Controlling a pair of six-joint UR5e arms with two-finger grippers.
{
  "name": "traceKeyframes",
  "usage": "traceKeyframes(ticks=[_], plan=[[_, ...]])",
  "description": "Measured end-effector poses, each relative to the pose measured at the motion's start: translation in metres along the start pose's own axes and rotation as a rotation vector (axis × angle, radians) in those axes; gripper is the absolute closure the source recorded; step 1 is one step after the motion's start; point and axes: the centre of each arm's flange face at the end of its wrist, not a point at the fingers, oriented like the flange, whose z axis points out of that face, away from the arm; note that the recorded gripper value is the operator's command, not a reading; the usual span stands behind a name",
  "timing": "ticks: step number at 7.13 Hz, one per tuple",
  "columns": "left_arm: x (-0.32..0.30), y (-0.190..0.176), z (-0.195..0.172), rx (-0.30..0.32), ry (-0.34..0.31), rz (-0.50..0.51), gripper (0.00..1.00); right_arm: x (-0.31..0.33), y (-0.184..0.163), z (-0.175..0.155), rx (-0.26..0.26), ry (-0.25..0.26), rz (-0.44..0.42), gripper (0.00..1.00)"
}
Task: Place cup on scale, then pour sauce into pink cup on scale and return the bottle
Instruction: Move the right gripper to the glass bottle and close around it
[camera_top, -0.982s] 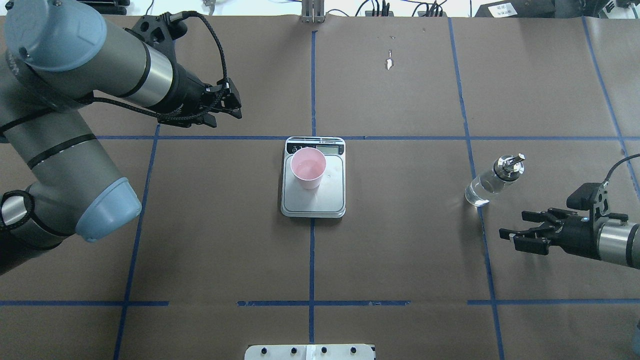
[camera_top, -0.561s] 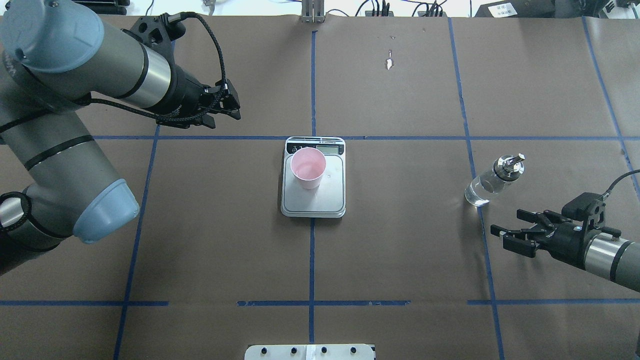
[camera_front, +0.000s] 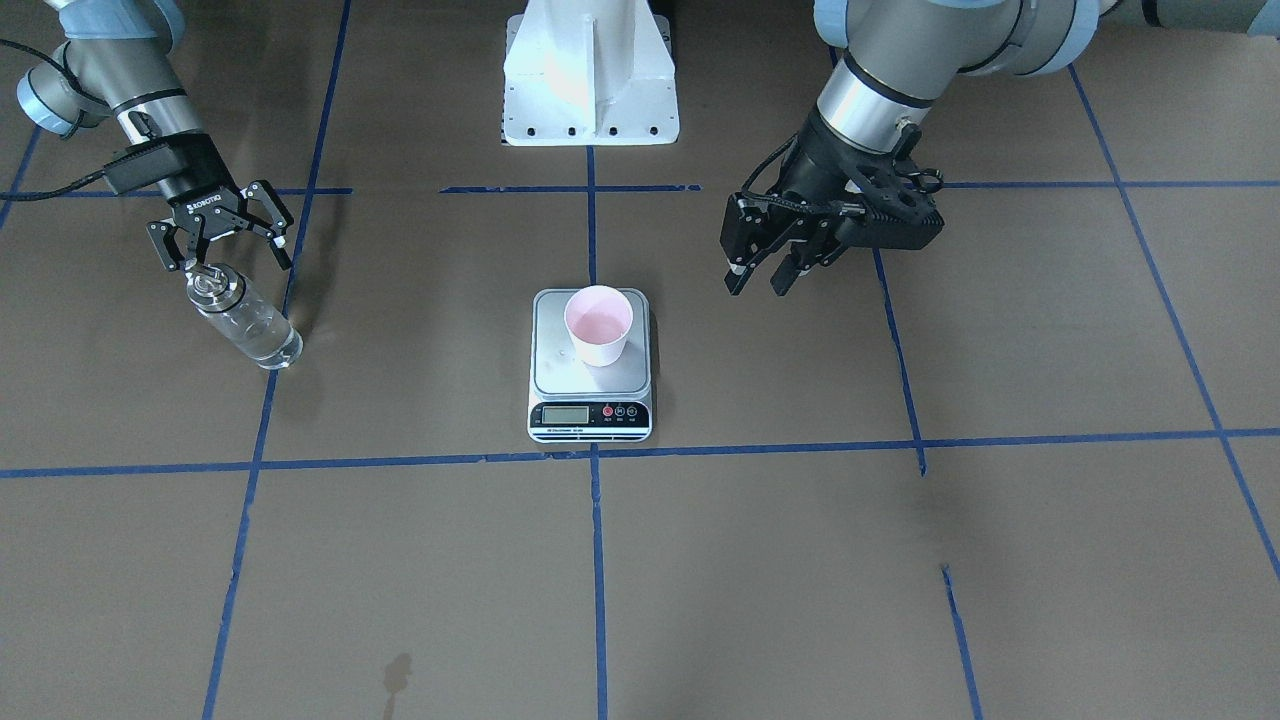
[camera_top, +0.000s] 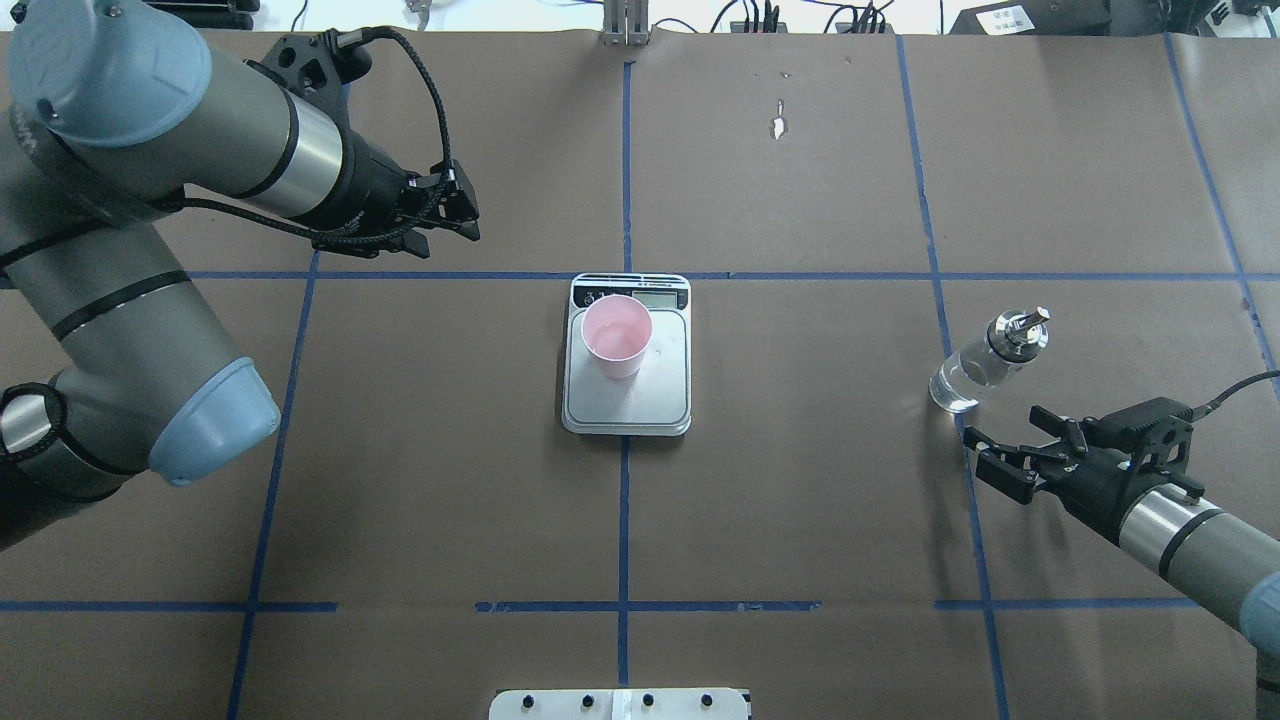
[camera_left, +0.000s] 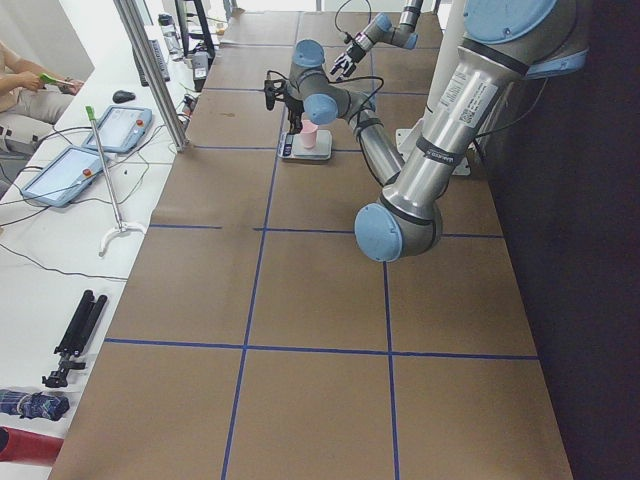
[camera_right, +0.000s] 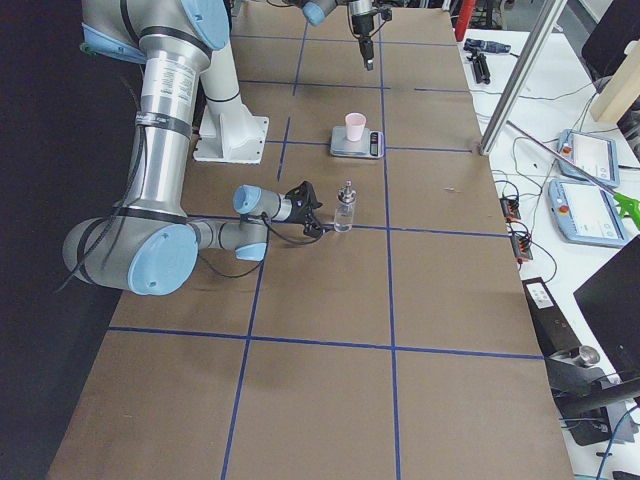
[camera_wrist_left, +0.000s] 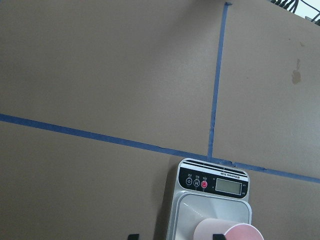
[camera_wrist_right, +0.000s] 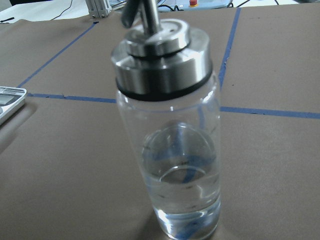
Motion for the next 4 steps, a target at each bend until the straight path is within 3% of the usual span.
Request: traceKeyframes(ticks=[4], plan=[[0.001,0.000,0.000,-0.001,0.002,0.001,0.42,-0.034,-0.005,0.013,0.103,0.175,-0.002,0.00]])
